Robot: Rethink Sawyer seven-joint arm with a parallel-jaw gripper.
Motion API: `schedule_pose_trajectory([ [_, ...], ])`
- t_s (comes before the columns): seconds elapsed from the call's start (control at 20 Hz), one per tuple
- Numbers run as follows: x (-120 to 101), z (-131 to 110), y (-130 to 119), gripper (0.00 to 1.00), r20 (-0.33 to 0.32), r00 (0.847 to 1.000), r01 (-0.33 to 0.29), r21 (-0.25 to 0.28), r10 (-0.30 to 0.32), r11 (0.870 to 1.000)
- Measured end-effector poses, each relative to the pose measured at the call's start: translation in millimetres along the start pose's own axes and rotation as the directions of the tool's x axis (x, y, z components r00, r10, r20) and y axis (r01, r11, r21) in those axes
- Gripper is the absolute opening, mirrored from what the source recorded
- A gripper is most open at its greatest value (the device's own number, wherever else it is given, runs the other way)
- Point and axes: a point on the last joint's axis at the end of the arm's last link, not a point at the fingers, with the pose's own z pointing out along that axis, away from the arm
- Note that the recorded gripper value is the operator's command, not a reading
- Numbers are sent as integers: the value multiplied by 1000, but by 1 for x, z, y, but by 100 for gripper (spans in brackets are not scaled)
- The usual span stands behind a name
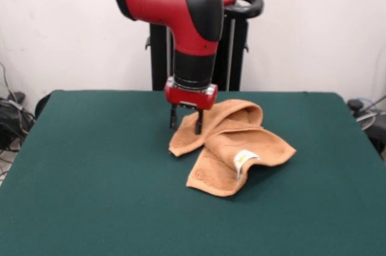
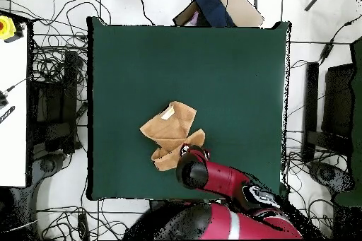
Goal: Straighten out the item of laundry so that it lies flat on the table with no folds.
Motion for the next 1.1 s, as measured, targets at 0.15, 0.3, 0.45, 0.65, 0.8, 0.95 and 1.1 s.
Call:
schedule_pose_trajectory([
  [0.15,-5,-7,12,100,-12,1000,1,-39,-2,999],
  [0.3,-8,-11,21,100,-17,1000,14,-54,-15,998],
  [0.45,-5,-9,27,100,-22,999,27,-56,-28,998],
  [0.65,-4,0,30,100,-29,999,35,-59,-36,998],
  [0.8,-7,3,34,100,-23,998,52,-52,-53,997],
  [0.95,-7,4,43,0,-15,996,89,-32,-90,996],
  [1.1,-7,3,49,0,-7,993,119,-12,-119,993],
])
